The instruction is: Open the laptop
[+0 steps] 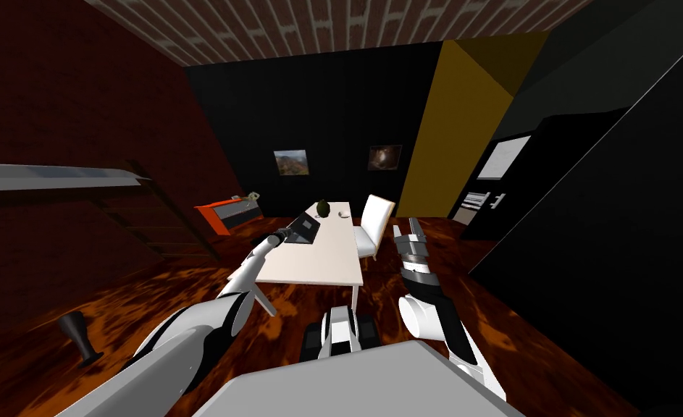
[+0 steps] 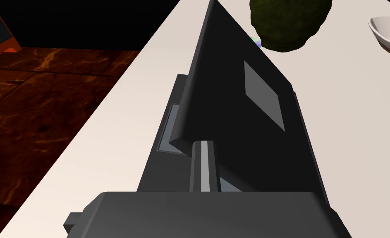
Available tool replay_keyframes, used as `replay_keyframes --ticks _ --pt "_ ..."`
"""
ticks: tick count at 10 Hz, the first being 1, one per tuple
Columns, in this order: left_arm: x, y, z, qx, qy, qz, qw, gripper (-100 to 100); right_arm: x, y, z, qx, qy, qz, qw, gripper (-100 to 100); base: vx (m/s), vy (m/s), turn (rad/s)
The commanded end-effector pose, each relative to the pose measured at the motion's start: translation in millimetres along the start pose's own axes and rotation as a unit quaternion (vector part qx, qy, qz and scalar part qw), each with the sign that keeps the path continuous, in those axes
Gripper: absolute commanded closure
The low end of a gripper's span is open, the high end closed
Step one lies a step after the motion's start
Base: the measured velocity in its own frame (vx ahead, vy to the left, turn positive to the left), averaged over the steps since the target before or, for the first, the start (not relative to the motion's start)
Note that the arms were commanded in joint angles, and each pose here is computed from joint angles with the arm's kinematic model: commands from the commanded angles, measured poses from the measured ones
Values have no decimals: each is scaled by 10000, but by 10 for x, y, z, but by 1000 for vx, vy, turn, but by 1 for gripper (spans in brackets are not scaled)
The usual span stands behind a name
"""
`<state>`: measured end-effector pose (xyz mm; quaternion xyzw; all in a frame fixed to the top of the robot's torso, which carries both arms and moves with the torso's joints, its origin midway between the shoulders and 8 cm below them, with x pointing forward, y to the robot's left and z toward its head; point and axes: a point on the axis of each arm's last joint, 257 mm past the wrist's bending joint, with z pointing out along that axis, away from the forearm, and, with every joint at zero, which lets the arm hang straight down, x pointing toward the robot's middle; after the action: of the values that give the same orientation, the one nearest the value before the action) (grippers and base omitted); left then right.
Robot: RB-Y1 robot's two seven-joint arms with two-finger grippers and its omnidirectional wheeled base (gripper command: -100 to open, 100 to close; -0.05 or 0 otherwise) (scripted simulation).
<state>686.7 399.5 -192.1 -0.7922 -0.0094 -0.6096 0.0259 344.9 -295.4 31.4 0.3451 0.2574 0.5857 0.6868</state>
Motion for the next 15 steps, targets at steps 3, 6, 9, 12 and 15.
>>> replay_keyframes --ticks 3,6,9,12,15 --pt "-207 155 -7 -110 -148 -267 9995 100 0 0 0 0 0 1 10000 0 3 31 -17" --pt "-317 213 -14 -154 -217 -469 9985 100 1 0 0 0 0 1 10000 0 3 14 -18" --pt "-92 100 -12 -205 -213 -447 9986 -100 0 0 0 0 -1 1 10000 0 -5 -30 30" --pt "133 -14 -22 -249 -215 -432 9985 -100 1 0 0 0 -1 2 10000 0 -4 -61 30" --pt "164 -12 -31 -249 -216 -429 9985 0 0 0 0 0 -1 1 10000 0 -2 -33 10"
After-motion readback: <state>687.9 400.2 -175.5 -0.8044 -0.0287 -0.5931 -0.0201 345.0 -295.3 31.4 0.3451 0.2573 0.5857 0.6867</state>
